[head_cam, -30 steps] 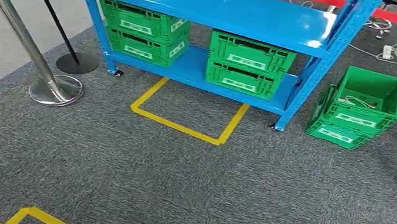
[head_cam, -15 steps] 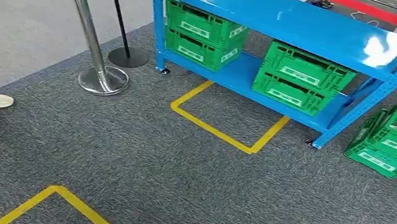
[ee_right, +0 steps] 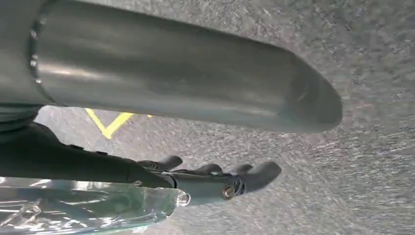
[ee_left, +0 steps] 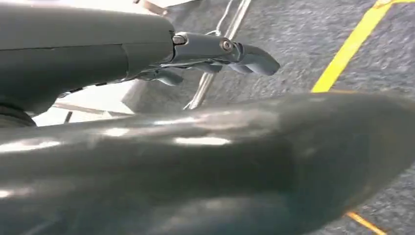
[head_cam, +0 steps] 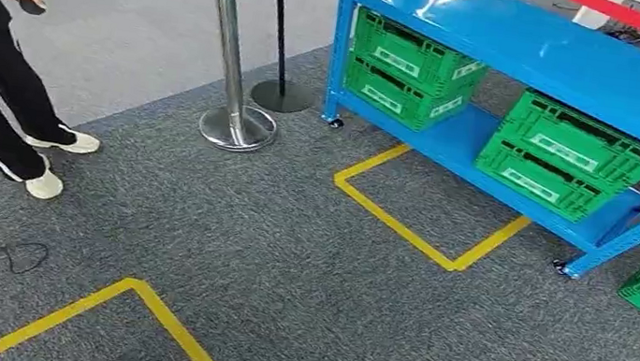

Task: Take the parts from the cabinet and place them on the table.

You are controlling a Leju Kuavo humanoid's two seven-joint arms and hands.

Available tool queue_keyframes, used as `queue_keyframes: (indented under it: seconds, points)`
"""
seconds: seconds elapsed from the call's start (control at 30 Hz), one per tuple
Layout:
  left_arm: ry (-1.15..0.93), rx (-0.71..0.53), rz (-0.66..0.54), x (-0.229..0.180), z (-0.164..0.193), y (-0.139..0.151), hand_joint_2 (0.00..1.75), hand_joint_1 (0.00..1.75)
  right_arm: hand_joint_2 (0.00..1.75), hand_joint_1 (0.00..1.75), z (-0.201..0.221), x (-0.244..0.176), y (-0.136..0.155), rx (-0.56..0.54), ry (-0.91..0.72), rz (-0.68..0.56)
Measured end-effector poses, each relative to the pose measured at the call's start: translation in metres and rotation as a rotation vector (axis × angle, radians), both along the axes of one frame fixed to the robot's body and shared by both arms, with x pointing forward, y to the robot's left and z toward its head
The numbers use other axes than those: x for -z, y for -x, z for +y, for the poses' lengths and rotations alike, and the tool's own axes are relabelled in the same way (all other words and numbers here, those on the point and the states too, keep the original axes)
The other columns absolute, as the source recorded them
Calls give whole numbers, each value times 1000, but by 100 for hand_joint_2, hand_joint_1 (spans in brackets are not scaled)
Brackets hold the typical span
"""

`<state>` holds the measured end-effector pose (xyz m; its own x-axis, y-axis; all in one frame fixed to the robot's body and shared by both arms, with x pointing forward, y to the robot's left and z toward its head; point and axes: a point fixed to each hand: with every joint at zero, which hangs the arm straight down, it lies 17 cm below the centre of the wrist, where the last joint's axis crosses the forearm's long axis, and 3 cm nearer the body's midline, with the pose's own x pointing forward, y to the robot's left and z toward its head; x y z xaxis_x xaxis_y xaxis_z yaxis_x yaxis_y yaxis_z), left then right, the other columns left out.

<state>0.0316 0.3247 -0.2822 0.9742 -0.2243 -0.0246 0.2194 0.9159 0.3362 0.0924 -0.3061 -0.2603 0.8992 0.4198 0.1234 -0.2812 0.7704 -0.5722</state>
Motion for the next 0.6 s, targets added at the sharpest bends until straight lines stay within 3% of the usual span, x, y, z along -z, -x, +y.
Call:
queue_keyframes:
  seconds: [0.33, 0.6]
  points:
    - [14, -5, -49, 0, -2, -10, 0, 0, 0, 0, 1, 0, 0, -2, -3, -2]
    - [104, -66, -221, -2, -20, -37, 0, 0, 0, 0, 1, -1, -3, 3, -6, -15]
